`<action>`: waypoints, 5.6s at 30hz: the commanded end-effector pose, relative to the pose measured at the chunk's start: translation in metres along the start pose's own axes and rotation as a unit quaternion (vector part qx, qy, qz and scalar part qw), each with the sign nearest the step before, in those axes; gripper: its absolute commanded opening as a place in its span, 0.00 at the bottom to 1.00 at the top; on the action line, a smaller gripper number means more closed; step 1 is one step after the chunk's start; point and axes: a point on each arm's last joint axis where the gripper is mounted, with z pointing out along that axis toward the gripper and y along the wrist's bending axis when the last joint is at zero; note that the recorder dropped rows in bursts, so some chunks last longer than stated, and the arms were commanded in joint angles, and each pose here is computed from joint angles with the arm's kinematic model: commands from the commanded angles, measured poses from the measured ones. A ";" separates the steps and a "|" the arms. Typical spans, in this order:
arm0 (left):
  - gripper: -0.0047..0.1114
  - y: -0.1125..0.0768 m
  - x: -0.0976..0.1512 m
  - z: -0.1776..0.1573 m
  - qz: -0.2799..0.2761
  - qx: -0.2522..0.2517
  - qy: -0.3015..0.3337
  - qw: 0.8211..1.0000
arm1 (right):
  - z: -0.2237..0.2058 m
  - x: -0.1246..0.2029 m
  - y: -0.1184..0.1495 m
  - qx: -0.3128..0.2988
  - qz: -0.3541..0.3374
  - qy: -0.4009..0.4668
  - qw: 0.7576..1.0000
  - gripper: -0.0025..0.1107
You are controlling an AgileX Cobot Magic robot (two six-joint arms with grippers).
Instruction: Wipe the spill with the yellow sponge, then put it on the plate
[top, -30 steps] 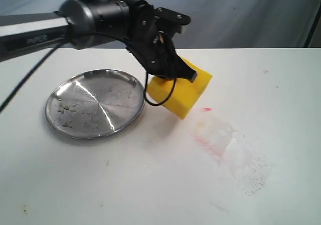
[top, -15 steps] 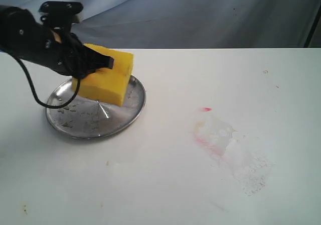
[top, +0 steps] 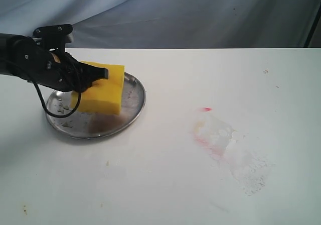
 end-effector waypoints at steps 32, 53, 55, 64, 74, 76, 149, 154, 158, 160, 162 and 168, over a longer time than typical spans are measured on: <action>0.51 0.007 0.001 -0.156 0.117 0.018 -0.354 0.928 | 0.000 0.001 0.000 0.005 -0.003 -0.001 1.000 0.02; 0.51 0.064 0.088 -0.251 0.049 -0.079 -0.429 0.899 | 0.000 0.001 0.000 0.005 -0.003 -0.001 1.000 0.02; 0.51 0.070 0.104 -0.256 0.041 -0.101 -0.442 0.891 | 0.000 0.001 0.000 0.005 -0.003 -0.001 1.000 0.02; 0.51 0.068 0.159 -0.283 0.042 -0.122 -0.522 0.843 | 0.000 0.001 0.000 0.005 -0.003 -0.001 1.000 0.02; 0.41 0.064 0.187 -0.291 0.037 -0.112 -0.518 0.847 | 0.000 0.001 0.000 0.005 -0.003 -0.001 1.000 0.02; 0.34 0.063 0.193 -0.293 0.038 -0.111 -0.519 0.847 | 0.000 0.001 0.000 0.005 -0.003 -0.001 1.000 0.02; 0.04 0.072 0.227 -0.223 0.030 -0.043 -0.441 0.896 | 0.000 0.001 0.000 0.005 -0.003 -0.001 1.000 0.02; 0.04 0.073 0.231 -0.218 -0.016 -0.025 -0.409 0.912 | 0.000 0.001 0.000 0.005 -0.003 -0.001 1.000 0.02; 0.04 0.073 0.232 -0.217 -0.020 -0.024 -0.404 0.914 | 0.000 0.001 0.000 0.005 -0.003 -0.001 1.000 0.02; 0.04 0.073 0.232 -0.217 -0.023 -0.023 -0.405 0.914 | 0.000 0.001 0.000 0.005 -0.003 -0.001 1.000 0.02; 0.04 0.073 0.232 -0.217 -0.029 -0.020 -0.405 0.914 | 0.000 0.001 0.000 0.005 -0.003 -0.001 1.000 0.02; 0.04 0.073 0.232 -0.217 -0.025 -0.023 -0.405 0.914 | 0.000 0.001 0.000 0.005 -0.003 -0.001 1.000 0.02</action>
